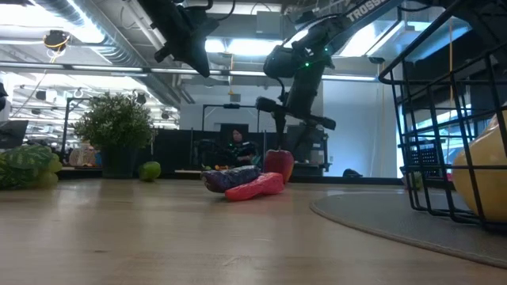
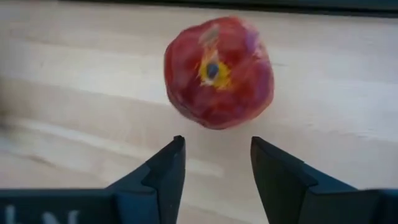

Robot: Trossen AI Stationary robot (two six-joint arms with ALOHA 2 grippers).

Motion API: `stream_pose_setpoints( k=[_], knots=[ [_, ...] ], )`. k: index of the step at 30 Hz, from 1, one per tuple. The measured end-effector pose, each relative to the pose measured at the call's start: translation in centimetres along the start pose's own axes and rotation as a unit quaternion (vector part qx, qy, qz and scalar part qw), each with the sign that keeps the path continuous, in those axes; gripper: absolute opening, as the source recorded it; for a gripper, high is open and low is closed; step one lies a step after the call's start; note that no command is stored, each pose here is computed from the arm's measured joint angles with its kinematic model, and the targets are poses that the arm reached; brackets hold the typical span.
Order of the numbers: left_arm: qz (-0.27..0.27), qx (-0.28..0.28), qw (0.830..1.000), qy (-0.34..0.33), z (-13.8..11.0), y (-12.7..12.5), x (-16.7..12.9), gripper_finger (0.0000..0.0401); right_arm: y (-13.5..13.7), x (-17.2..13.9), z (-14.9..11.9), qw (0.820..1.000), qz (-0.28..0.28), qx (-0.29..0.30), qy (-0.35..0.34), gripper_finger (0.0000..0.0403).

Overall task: Build produce basket
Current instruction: Put the red apple into the wire basket

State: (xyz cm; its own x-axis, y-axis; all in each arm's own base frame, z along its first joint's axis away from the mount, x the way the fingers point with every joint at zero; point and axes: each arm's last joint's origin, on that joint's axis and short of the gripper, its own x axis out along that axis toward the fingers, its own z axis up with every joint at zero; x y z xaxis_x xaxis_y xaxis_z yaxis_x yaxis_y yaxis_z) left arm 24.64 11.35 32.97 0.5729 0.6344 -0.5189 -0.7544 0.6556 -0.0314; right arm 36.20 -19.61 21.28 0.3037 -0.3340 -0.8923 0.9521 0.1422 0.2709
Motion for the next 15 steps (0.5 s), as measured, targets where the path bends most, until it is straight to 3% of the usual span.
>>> stream_pose_setpoints(
  k=[3, 7, 15],
  knots=[
    [0.0, 0.0, 1.0, 0.0, 0.0, 0.0, 0.0, 0.0, 0.0, 0.02, 0.06, 1.0, 0.011, -0.008, 0.012, 0.0165],
    [0.0, 0.0, 1.0, 0.0, 0.0, -0.01, 0.0, 0.0, 0.61, -0.03, 0.2, 0.996, 0.042, -0.074, 0.001, 0.0177],
    [0.0, 0.0, 1.0, 0.0, 0.0, 0.0, 0.0, 0.0, 0.82, -0.18, -0.02, 0.989, 0.052, -0.139, 0.005, 0.0257]
  ],
)
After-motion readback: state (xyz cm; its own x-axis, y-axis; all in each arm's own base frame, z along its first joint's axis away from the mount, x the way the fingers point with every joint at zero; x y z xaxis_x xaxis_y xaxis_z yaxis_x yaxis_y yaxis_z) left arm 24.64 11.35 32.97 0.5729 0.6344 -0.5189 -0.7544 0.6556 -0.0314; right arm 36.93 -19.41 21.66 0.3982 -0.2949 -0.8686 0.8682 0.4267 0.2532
